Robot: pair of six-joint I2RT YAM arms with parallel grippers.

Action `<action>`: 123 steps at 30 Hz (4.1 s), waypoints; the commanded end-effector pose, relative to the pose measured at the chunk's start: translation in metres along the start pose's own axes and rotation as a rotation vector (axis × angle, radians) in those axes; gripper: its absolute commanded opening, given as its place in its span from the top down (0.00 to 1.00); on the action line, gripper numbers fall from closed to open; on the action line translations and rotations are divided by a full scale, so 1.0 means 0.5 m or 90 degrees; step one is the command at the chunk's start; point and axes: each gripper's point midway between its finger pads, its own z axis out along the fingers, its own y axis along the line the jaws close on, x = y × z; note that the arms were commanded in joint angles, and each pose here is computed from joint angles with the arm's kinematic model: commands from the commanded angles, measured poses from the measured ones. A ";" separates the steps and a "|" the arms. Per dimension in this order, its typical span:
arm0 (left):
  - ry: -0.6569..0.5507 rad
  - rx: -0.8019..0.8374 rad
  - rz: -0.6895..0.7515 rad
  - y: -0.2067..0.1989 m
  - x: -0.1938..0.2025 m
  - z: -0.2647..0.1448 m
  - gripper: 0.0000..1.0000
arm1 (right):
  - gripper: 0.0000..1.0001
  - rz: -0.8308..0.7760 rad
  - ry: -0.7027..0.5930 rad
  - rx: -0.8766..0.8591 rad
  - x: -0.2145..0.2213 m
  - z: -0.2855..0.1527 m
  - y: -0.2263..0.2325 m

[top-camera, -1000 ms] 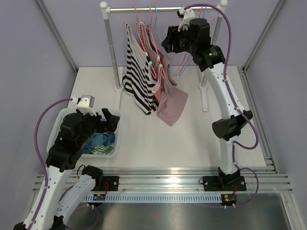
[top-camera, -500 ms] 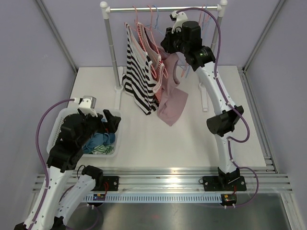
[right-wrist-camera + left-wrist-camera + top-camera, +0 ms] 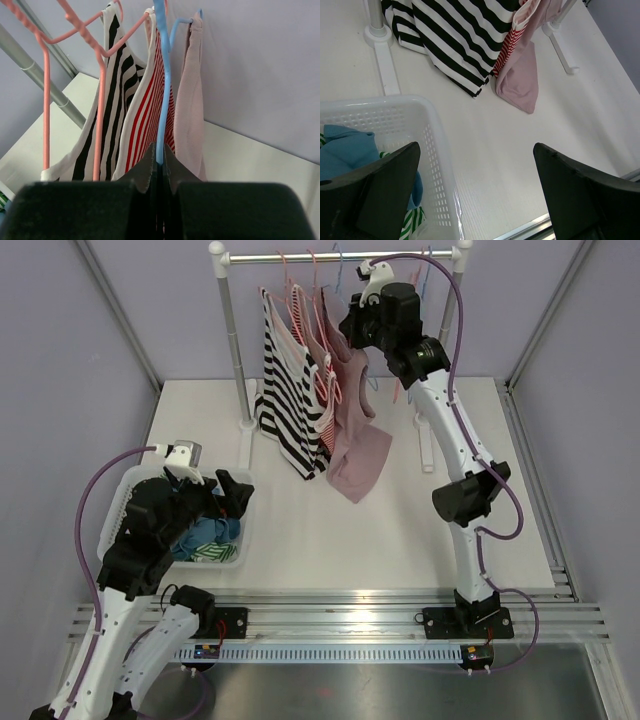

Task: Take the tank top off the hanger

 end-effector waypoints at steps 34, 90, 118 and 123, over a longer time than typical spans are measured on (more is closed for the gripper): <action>-0.183 0.128 0.044 -0.240 -0.373 -0.028 0.01 | 1.00 0.075 -0.090 -0.046 -0.154 -0.656 0.108; -0.184 -0.075 0.060 -0.348 -0.353 0.177 1.00 | 1.00 0.032 -0.021 -0.227 0.039 -0.893 0.203; 0.115 0.404 0.092 -0.443 0.027 0.026 1.00 | 1.00 0.144 -0.730 -0.413 -0.147 -0.808 0.201; 0.101 0.311 0.055 -0.370 0.053 0.031 1.00 | 1.00 0.131 -0.782 -0.324 -0.158 -0.799 0.158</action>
